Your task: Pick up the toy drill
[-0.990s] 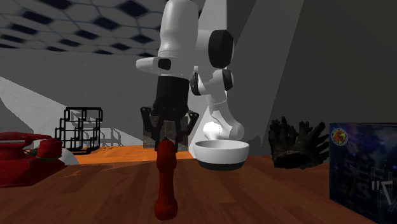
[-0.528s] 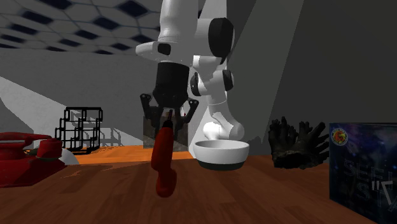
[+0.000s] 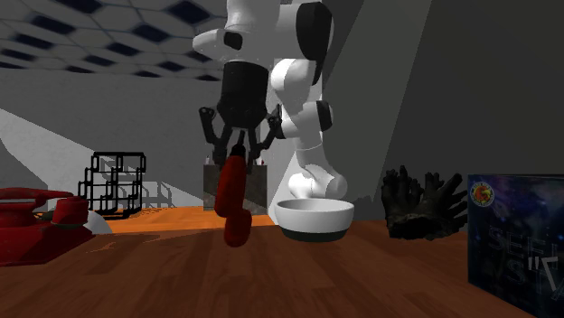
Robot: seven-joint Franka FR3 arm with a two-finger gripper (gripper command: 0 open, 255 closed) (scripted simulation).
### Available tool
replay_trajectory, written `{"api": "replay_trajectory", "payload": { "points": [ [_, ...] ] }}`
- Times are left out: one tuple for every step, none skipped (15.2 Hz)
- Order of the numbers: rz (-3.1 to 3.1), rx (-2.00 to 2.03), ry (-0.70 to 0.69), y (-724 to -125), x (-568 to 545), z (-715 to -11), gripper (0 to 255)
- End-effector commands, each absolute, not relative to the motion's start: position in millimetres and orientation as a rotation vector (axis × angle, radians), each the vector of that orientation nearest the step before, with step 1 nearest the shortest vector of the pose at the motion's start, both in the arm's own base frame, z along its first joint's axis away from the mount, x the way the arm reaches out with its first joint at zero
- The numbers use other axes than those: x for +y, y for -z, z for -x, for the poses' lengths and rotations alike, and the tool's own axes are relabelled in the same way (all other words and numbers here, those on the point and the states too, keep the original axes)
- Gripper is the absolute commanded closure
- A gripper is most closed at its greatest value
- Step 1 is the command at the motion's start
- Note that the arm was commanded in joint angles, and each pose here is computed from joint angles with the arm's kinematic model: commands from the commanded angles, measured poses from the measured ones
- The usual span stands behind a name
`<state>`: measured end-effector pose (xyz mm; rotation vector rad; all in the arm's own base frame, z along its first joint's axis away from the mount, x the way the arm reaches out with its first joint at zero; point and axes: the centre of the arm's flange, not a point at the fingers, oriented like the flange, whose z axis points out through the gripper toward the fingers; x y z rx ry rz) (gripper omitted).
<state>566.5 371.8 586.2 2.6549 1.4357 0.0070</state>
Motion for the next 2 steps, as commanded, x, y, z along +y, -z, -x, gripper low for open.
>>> {"api": "replay_trajectory", "payload": {
  "points": [
    [-2.655, 1.436, -0.006, -592.3, 371.7, -565.7, 255],
    [-2.655, 1.436, -0.006, -592.3, 371.7, -565.7, 255]
  ]
}}
